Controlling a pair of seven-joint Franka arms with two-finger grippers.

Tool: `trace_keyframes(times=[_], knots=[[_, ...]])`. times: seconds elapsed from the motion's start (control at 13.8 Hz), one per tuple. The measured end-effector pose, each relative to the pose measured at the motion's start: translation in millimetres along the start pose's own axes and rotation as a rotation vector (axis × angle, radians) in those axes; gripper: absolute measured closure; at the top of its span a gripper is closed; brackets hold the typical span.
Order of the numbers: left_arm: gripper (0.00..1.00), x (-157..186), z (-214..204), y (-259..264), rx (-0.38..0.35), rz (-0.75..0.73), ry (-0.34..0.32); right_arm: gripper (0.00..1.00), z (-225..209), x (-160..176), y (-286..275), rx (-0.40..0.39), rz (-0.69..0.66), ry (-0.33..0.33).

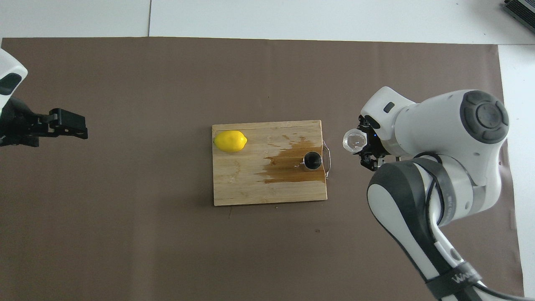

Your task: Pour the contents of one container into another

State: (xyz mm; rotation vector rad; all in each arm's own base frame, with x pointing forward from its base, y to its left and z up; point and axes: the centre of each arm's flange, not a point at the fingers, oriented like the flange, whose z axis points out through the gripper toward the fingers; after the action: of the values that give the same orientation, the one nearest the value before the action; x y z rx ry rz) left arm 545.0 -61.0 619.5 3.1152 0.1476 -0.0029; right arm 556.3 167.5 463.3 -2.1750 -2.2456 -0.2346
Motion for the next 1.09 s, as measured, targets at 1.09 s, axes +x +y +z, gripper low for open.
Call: trace_keyframes(times=[1.09], knots=[[0.00, 0, 0, 0, 0.000, 0.000, 0.000, 0.50, 40, 75, -19, -0.055, -0.259, -0.319]])
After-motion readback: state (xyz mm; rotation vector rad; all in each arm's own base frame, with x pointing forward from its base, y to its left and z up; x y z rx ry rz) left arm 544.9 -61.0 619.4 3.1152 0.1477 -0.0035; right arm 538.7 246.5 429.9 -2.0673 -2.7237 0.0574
